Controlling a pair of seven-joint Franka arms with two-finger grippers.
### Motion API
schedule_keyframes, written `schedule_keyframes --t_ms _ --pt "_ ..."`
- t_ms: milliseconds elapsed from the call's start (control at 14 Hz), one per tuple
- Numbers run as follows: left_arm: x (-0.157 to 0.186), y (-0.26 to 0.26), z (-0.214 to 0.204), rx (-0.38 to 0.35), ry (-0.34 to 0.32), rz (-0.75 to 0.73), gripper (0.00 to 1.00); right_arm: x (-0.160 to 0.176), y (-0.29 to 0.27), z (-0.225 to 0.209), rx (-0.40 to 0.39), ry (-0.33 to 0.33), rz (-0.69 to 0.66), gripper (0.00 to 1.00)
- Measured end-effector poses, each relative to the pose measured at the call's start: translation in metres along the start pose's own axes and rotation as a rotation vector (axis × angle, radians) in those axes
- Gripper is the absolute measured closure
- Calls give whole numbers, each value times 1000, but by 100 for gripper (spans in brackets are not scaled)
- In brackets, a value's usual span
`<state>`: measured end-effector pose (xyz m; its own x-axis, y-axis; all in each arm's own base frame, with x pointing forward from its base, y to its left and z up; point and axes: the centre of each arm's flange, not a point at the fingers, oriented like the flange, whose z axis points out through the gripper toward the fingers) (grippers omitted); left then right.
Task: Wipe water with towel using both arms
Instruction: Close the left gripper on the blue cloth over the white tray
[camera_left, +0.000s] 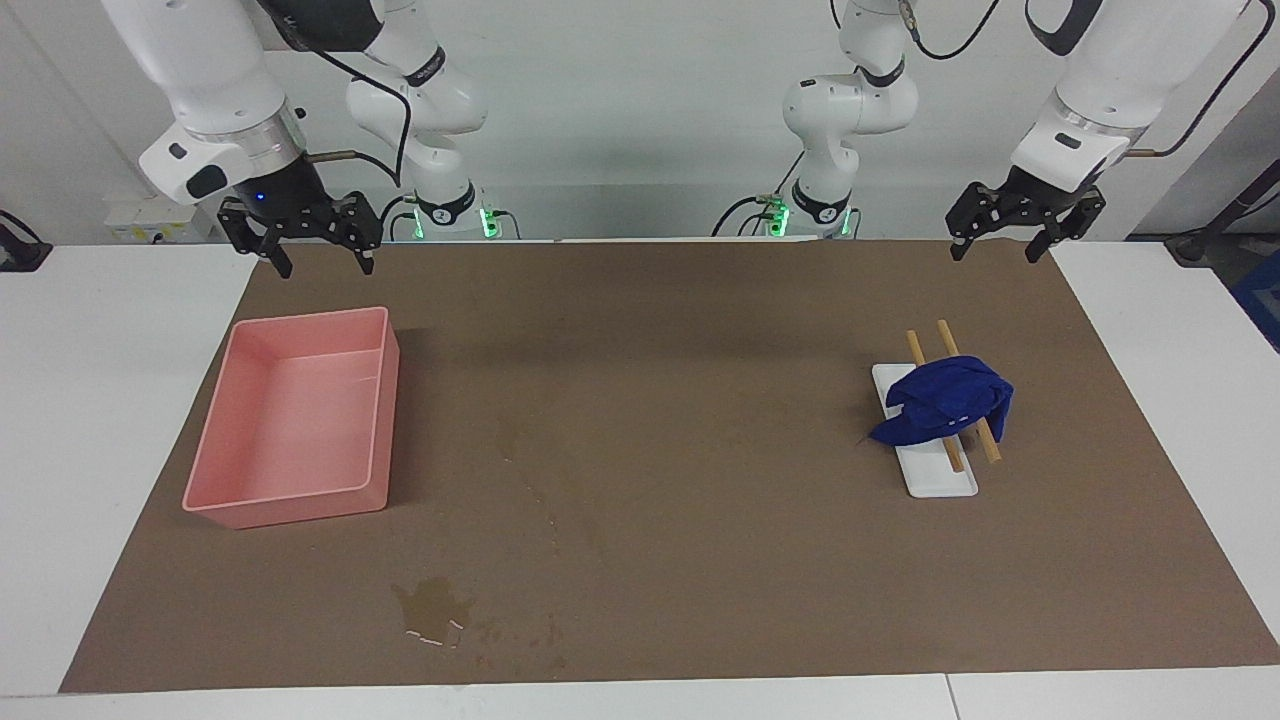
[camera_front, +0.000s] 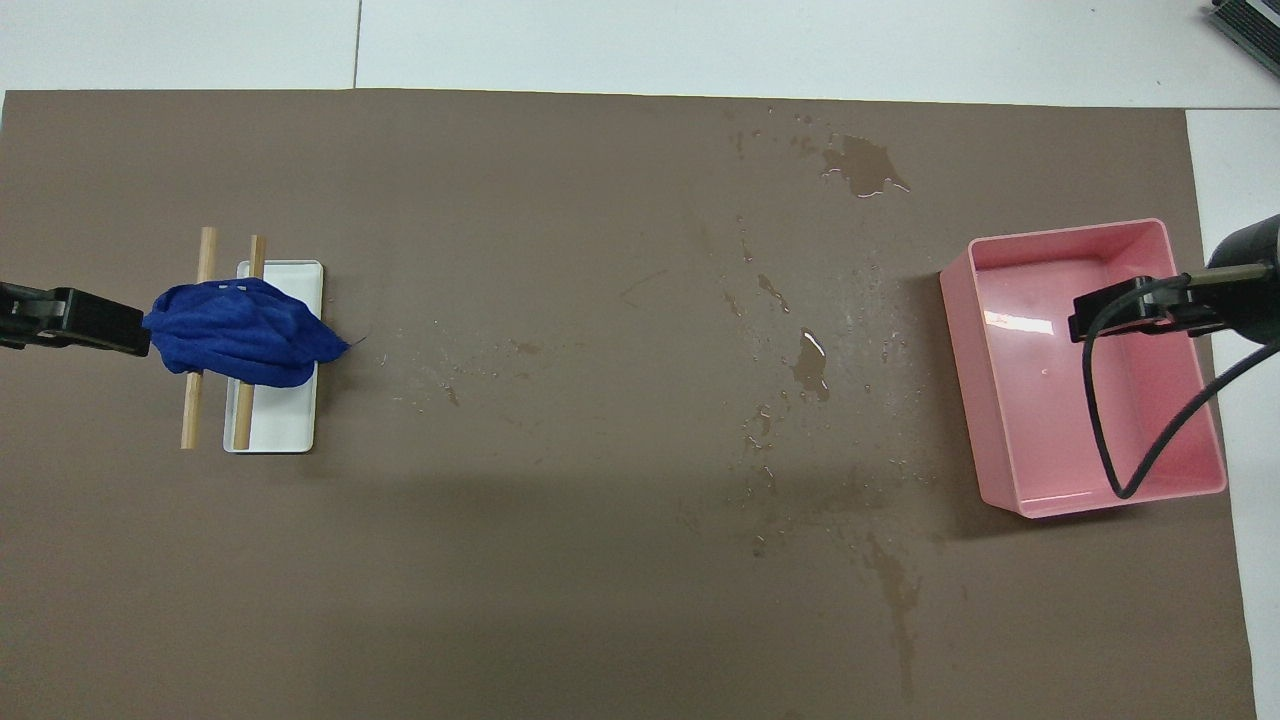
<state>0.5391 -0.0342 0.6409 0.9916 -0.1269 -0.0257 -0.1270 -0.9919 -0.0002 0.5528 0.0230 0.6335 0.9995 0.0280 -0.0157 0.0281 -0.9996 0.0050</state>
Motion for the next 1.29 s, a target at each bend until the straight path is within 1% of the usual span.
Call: schedule_keyframes --t_ms 429,500,643,786,857,1143,1286 --pt "0 -5 0 0 1 -12 0 0 0 1 0 -1 0 0" --pt "2 -11 2 1 16 -23 0 0 0 3 0 -5 0 0" --pt "10 -24 13 7 92 -46 0 0 -1 9 7 -20 -1 0" --pt "15 -29 39 14 160 -54 0 -1 -3 15 16 -31 -2 0" --pt "16 -30 55 16 177 -55 0 -1 -3 16 16 -35 -2 0" --pt "19 -46 124 22 213 -91 0 -4 -2 15 15 -40 -14 0" --pt "17 -49 158 15 217 -165 0 0 -3 12 17 -3 -26 0"
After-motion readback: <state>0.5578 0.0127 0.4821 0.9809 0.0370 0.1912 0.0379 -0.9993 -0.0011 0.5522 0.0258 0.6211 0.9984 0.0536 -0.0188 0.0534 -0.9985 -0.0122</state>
